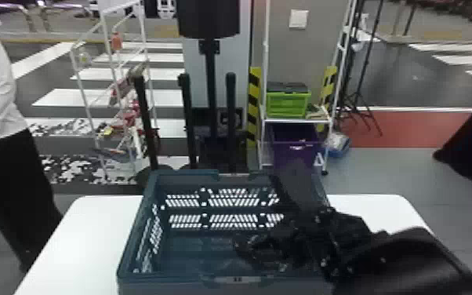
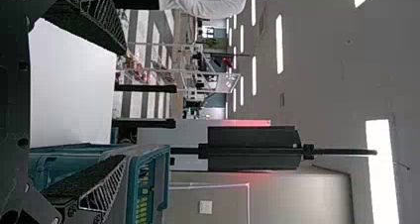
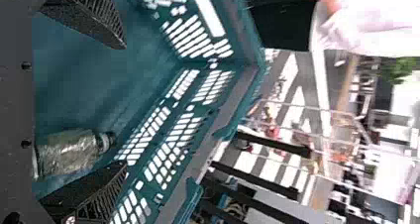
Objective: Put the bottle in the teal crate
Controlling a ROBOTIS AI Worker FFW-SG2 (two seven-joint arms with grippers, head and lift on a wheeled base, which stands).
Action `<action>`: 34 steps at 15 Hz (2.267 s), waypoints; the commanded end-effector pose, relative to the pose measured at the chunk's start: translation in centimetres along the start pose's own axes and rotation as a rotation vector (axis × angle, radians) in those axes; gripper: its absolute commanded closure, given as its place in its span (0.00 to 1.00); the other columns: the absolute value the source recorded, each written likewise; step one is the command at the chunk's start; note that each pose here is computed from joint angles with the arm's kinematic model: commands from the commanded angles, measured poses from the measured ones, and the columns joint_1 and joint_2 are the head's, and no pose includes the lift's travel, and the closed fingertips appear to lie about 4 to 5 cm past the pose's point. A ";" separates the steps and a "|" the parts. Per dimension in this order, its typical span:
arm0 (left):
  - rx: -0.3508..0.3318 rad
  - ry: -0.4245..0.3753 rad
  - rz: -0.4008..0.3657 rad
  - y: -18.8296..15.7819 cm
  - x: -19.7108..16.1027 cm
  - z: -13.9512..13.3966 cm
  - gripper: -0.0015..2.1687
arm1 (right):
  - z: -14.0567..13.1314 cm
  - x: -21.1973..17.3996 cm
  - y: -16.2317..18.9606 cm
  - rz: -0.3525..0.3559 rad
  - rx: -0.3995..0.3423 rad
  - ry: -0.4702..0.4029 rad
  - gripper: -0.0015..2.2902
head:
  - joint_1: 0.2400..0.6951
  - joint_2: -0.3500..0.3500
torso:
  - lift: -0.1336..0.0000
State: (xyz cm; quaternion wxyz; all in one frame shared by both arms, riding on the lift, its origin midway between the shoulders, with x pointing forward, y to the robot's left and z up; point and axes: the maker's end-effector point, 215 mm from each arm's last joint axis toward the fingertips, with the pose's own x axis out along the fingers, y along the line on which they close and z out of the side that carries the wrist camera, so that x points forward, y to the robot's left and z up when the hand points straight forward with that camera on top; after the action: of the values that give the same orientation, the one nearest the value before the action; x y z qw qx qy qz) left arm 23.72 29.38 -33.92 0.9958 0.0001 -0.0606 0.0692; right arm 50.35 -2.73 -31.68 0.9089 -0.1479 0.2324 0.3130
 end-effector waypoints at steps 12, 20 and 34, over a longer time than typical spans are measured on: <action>0.006 -0.008 -0.055 -2.1 0.9 0.1 0.07 | -6.8 -19.8 -8.5 -0.261 0.101 -0.469 0.04 | 0.57 0.50 | 1.00; 0.005 -0.014 -0.053 -2.1 1.3 0.3 0.07 | -15.1 -24.6 -7.2 -0.446 0.051 -0.618 0.04 | 0.57 0.50 | 1.00; 0.002 0.000 -0.074 -3.5 1.2 -0.4 0.07 | -19.9 -22.7 -5.6 -0.437 0.235 -0.443 0.04 | 0.57 0.50 | 1.00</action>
State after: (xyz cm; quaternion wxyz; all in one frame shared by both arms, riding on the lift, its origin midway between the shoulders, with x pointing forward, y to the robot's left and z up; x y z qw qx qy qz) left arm 25.54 26.10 -34.07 0.9976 0.0031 -0.0605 0.0322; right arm 31.55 -26.66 -36.05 0.9939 -0.0193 0.0234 0.1062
